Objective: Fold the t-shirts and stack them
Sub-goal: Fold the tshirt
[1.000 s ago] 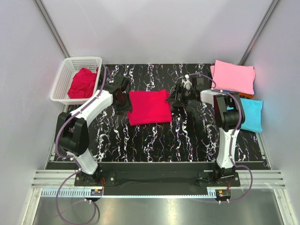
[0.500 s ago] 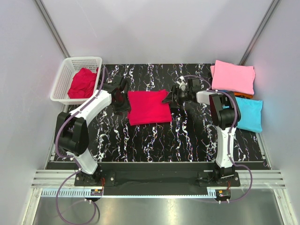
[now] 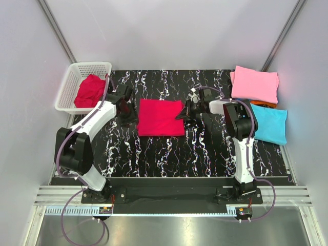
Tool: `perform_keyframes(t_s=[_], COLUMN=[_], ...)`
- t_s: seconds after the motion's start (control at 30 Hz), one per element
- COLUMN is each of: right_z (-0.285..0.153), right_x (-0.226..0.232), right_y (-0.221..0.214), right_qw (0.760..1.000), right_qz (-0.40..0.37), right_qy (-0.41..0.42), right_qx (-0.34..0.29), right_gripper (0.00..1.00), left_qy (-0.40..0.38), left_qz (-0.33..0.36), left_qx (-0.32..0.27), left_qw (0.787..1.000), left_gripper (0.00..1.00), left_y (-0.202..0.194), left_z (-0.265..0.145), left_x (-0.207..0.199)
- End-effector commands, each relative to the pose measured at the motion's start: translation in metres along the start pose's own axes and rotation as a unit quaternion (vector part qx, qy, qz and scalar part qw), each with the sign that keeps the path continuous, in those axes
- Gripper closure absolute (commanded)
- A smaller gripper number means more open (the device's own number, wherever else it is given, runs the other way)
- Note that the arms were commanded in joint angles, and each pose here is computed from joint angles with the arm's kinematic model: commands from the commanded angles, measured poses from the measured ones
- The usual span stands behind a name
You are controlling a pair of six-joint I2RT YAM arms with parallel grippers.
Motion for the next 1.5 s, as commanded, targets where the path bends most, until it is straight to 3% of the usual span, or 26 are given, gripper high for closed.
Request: perform_keyframes(t_s=[0.0, 0.1, 0.23, 0.53, 0.8, 1.33, 1.47], right_z=[-0.004, -0.023, -0.059, -0.125, -0.205, -0.357, -0.392], right_x=[-0.011, -0.011, -0.014, -0.009, 0.007, -0.054, -0.052], right_y=[-0.001, 0.013, 0.044, 0.065, 0.046, -0.006, -0.012], right_qw=[0.996, 0.986, 0.954, 0.891, 0.820, 0.694, 0.667], right_qz=[0.001, -0.025, -0.053, -0.066, -0.079, 0.032, 0.049], right_qy=[-0.087, -0.165, -0.294, -0.448, -0.565, -0.718, -0.739], right_qx=[0.010, 0.005, -0.016, -0.029, -0.048, -0.045, -0.078], right_gripper=[1.00, 1.00, 1.00, 1.00, 1.00, 1.00, 1.00], left_qy=[-0.041, -0.046, -0.053, -0.057, -0.070, -0.089, -0.087], left_qz=[0.008, 0.009, 0.011, 0.016, 0.016, 0.028, 0.029], left_qx=[-0.016, -0.016, -0.017, -0.010, 0.011, 0.032, 0.037], left_qw=[0.999, 0.999, 0.998, 0.998, 0.997, 0.995, 0.995], left_gripper=[0.50, 0.50, 0.50, 0.50, 0.51, 0.51, 0.51], left_y=[0.004, 0.005, 0.006, 0.009, 0.014, 0.023, 0.024], left_z=[-0.020, -0.023, -0.027, -0.025, -0.012, 0.001, 0.006], left_x=[-0.006, -0.005, -0.004, -0.005, -0.018, -0.037, -0.039])
Point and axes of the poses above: each gripper's point midway between its finger pads, its own z axis out along the fingers, its own x axis along the line the jaws close on, y = z × x, the point moved 4 cm from there along -z, back along the fingers, and after that the axes turned 14 degrees about -z, right-handed, at the moved point
